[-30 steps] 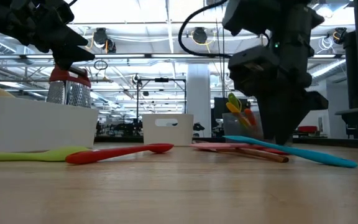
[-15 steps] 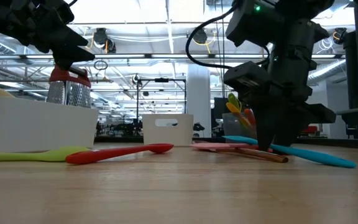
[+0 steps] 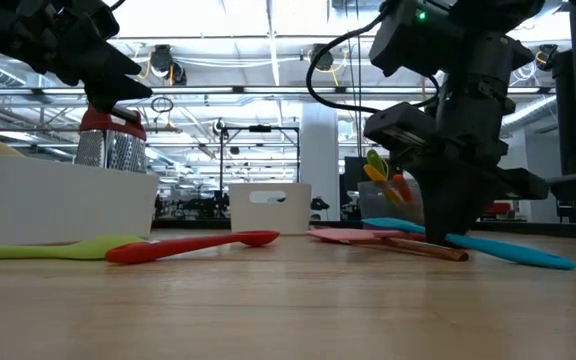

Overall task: Pick & Place Kitchen Items
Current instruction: Put the blue spatula into the black bin

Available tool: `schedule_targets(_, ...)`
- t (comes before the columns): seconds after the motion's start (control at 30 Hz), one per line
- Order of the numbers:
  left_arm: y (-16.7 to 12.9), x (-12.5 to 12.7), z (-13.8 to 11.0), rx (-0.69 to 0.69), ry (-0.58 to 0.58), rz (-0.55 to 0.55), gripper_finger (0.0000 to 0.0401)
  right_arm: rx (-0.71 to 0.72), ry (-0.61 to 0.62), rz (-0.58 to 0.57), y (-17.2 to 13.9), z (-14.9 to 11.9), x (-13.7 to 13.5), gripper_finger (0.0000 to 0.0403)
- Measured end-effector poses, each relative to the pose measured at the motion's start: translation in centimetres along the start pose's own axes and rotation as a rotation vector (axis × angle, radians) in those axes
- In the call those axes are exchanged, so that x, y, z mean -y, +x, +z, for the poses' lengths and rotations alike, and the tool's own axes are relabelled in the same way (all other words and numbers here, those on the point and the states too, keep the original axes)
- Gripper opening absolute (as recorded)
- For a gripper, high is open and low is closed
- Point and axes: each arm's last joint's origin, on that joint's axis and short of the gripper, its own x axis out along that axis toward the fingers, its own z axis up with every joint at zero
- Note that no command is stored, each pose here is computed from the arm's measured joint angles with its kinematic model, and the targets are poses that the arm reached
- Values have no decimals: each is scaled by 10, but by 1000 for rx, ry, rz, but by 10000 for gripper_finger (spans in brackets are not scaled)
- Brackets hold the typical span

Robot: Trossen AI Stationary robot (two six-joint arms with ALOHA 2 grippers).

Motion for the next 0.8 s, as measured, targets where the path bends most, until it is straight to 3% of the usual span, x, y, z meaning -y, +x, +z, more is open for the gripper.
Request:
schedule_targets(0.3, 0, 0, 0, 0, 8, 1, 228, 6, -2, 85, -24, -2, -3, 22)
schedule_targets(0.47, 0, 0, 0, 0, 9, 1, 228, 22, -18, 210, -53, -3, -9, 16)
schedule_targets(0.63, 0, 0, 0, -1, 12, 0, 228, 32, -51, 416, -92, -6, -16, 15)
schedule_targets(0.8, 0, 0, 0, 0, 17, 1, 228, 124, -30, 571, -124, -6, -17, 15)
